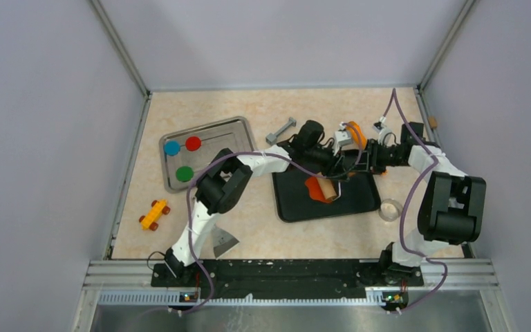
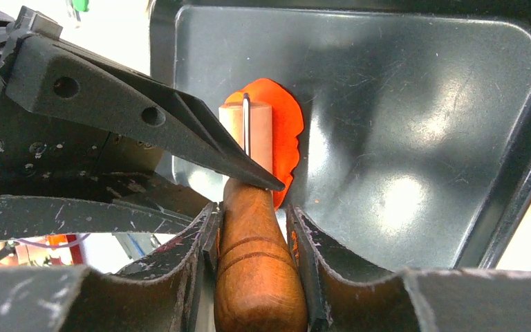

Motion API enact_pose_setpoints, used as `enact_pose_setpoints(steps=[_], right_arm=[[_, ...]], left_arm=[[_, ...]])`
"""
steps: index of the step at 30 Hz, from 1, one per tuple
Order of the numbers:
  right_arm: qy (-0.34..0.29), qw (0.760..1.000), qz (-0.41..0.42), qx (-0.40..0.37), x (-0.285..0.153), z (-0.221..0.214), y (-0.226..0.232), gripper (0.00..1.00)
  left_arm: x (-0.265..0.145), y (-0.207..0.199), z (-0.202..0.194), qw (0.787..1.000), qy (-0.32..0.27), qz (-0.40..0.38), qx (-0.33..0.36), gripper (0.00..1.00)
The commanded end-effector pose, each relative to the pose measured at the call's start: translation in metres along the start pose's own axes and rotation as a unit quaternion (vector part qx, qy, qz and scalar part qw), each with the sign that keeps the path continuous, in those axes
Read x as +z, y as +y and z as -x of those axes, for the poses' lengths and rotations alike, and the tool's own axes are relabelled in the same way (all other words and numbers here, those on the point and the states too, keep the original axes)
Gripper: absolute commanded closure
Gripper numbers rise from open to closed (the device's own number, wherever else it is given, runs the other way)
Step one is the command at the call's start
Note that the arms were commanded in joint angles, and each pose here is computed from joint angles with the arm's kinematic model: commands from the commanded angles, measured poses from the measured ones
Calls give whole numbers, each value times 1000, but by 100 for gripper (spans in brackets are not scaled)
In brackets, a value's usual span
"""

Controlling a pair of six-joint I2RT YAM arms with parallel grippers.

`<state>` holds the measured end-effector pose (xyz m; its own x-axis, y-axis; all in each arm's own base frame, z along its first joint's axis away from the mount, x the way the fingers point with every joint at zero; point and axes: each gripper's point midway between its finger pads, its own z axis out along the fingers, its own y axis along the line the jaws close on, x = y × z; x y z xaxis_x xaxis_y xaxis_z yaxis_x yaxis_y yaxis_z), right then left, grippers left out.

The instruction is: Roll out the dumpling wrappers from the dough

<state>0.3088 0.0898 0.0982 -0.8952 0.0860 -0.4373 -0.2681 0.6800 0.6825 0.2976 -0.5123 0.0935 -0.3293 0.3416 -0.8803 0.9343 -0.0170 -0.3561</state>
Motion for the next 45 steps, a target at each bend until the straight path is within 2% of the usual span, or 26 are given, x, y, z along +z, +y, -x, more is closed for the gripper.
enact_pose_setpoints(steps=[1,5,6,12,17,18,20,22,24,29,30,33,34,37,41,45], right_arm=[[29,996,-72,-43,-4,-24,-39,100],[17,998,-58,-30,-9,-23,-37,100],[9,998,-49,-33,-10,-18,-32,100],[-59,996,12,-69,-33,38,29,100],[-95,992,50,-70,-53,70,79,100],[-98,992,48,-70,-55,73,82,100],[-97,992,33,-77,-58,74,80,100],[-93,992,3,-86,-61,72,71,100],[-93,991,-21,-91,-65,69,64,100],[-95,990,-50,-94,-76,54,58,100],[-98,989,-54,-96,-79,51,59,100],[-100,987,-72,-100,-88,43,63,100],[-102,987,-80,-100,-92,41,63,100],[-110,985,-96,-95,-104,34,66,100],[-111,984,-113,-77,-115,24,65,100],[-116,983,-127,-71,-123,22,66,100]], left_arm=[[39,16,-38,999,21,37,-13,100],[45,8,-25,999,10,30,-8,100],[41,5,-12,999,1,32,-1,100],[-9,-6,59,997,-55,60,12,100],[-48,-17,88,994,-72,76,19,100],[-54,-20,91,994,-70,76,21,92],[-66,-21,94,993,-68,91,25,65],[-83,-26,95,991,-71,103,37,49],[-101,-30,92,991,-67,111,42,44],[-153,-27,75,988,-39,139,52,39],[-159,-21,68,987,-27,150,47,32],[-162,0,48,984,33,171,42,30],[-159,8,33,982,66,174,23,21],[-149,37,14,974,119,192,-8,22],[-130,66,-3,968,153,197,29,32],[-116,97,-20,961,178,208,34,43]])
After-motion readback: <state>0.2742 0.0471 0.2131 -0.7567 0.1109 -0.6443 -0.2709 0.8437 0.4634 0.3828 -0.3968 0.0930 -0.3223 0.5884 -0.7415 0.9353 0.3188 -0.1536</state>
